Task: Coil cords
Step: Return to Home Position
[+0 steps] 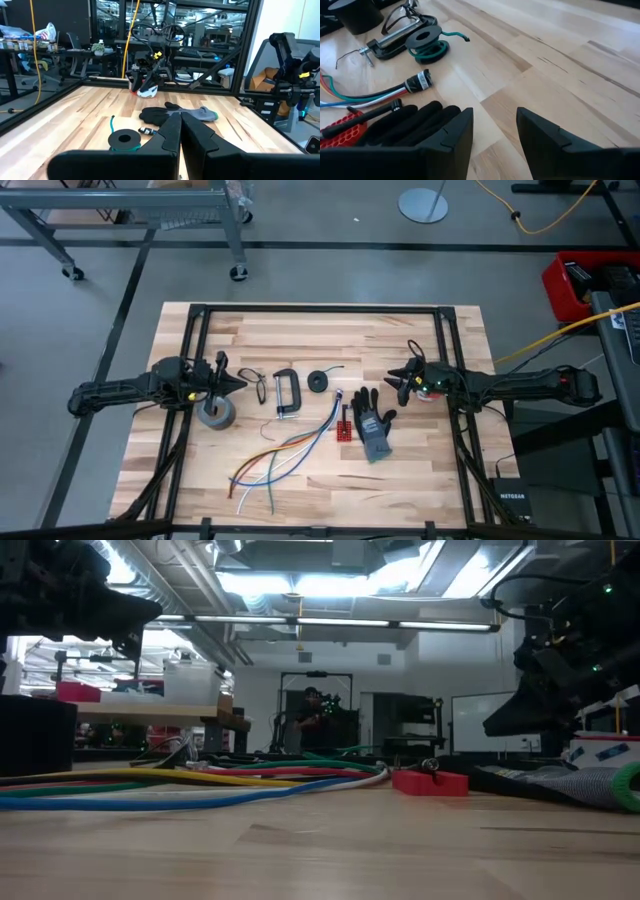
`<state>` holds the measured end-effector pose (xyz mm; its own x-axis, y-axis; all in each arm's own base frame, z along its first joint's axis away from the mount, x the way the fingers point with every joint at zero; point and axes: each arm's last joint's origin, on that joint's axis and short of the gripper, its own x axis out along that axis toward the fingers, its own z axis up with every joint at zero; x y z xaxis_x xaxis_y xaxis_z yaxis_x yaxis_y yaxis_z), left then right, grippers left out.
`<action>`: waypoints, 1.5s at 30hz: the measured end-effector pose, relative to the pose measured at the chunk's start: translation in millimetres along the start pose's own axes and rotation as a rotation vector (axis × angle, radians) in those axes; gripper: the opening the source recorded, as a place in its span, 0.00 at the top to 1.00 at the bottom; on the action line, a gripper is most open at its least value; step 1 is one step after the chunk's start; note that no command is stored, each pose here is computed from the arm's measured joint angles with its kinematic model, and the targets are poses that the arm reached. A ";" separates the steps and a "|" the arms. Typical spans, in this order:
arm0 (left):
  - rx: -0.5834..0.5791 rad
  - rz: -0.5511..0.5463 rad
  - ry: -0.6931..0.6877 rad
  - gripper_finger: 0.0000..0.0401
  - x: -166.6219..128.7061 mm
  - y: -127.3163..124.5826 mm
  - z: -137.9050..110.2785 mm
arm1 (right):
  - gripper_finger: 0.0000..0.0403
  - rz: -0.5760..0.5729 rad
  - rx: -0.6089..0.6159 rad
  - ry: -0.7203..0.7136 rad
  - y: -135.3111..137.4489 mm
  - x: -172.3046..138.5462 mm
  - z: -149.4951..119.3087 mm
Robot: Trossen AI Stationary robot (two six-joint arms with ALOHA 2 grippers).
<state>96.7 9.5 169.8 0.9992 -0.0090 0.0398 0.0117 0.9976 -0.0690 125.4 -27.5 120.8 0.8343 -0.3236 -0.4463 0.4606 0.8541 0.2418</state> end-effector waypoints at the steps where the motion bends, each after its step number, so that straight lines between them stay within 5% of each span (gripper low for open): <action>1: 0.000 0.000 0.000 0.99 0.0 0.0 0.0 | 0.61 -0.001 0.000 0.001 0.0 0.0 -0.1; 16: -0.003 0.000 0.001 0.99 0.0 0.0 -0.1 | 0.61 0.015 0.007 -0.037 0.6 -3.4 3.3; 31: -0.003 0.000 0.002 0.99 0.0 0.0 -0.2 | 0.61 0.131 0.063 -0.338 4.6 -30.1 26.8; 45: -0.003 -0.001 0.002 0.99 0.0 0.0 -0.3 | 0.61 0.172 0.085 -0.457 4.9 -42.0 33.7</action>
<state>96.7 9.5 169.5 0.9992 -0.0096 0.0380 0.0124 0.9973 -0.0721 102.9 -23.4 169.7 0.9391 -0.3427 0.0246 0.3120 0.8806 0.3567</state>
